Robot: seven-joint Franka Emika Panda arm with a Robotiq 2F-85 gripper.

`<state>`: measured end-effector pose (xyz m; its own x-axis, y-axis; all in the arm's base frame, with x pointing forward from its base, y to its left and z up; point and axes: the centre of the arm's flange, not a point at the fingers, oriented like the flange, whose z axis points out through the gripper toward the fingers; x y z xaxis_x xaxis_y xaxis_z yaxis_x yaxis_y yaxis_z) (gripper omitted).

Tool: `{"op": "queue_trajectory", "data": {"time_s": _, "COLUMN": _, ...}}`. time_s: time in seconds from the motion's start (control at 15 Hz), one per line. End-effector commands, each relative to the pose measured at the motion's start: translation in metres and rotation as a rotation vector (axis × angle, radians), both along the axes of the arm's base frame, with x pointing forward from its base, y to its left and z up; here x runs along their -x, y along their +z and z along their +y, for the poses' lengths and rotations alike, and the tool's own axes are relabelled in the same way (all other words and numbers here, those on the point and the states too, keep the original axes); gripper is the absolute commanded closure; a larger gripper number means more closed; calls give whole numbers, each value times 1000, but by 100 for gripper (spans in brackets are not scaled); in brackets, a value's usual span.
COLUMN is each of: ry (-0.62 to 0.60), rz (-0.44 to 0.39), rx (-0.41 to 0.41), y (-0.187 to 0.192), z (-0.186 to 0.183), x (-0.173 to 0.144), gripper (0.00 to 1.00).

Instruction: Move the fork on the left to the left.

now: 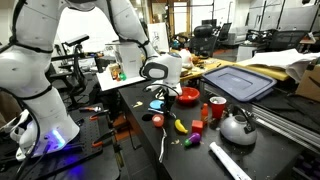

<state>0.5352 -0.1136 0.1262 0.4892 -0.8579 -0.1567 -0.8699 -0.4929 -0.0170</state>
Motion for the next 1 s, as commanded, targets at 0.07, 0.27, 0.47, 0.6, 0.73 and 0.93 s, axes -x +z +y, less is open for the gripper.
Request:
{"op": "queue_trajectory", "data": {"time_s": 0.07, "ry": -2, "rz": -25, "rx": 3, "y": 14, "z": 1, "x": 0, "gripper": 95}}
{"op": "queue_trajectory", "data": {"time_s": 0.27, "ry": 30, "rz": -28, "rx": 14, "y": 26, "z": 6, "x": -3, "gripper": 100}}
{"op": "queue_trajectory", "data": {"time_s": 0.47, "ry": 87, "rz": -36, "rx": 51, "y": 43, "z": 11, "x": -10, "gripper": 98}}
{"op": "queue_trajectory", "data": {"time_s": 0.6, "ry": 139, "rz": -43, "rx": 73, "y": 52, "z": 13, "x": -17, "gripper": 98}}
{"op": "queue_trajectory", "data": {"time_s": 0.73, "ry": 204, "rz": -48, "rx": 93, "y": 61, "z": 17, "x": -22, "gripper": 98}}
{"op": "queue_trajectory", "data": {"time_s": 0.93, "ry": 300, "rz": -68, "rx": 111, "y": 74, "z": 28, "x": -30, "gripper": 98}}
